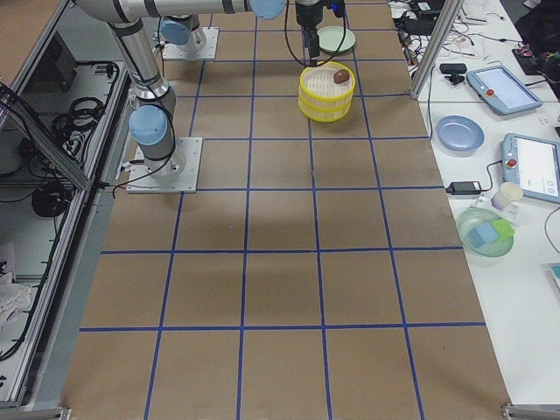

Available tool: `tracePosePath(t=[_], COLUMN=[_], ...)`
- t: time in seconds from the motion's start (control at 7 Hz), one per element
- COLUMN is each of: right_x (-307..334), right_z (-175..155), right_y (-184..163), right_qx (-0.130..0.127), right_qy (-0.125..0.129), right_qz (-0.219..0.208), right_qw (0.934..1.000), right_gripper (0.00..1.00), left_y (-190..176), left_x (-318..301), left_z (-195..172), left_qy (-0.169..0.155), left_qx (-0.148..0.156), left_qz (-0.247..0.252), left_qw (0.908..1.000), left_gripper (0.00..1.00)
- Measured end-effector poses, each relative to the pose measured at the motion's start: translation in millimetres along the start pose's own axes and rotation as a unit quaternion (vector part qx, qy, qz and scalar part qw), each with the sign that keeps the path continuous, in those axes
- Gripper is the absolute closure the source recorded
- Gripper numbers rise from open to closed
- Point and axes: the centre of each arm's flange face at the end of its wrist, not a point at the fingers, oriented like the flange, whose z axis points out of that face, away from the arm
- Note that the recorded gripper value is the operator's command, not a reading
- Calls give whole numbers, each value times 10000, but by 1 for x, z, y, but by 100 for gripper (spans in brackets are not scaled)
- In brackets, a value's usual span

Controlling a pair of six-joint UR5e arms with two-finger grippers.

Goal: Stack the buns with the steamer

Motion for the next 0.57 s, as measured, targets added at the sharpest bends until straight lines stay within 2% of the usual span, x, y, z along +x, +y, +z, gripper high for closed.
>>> tracePosePath(t=[0.14,0.29,0.57], right_x=[0,-1,-1], right_z=[-2,-2,-2], right_y=[2,2,2], right_qx=[1,-3,-7], right_qy=[41,55,48], right_qz=[40,54,53], right_qw=[10000,10000,10000], right_gripper=[0,0,0], left_y=[12,23,34], left_x=[-18,-31,-39], left_z=[-18,-30,-38], left_qy=[-240,-334,-279], left_qx=[-100,-188,-288], left_qz=[44,81,78], left_qw=[9997,9992,9992], left_gripper=[0,0,0])
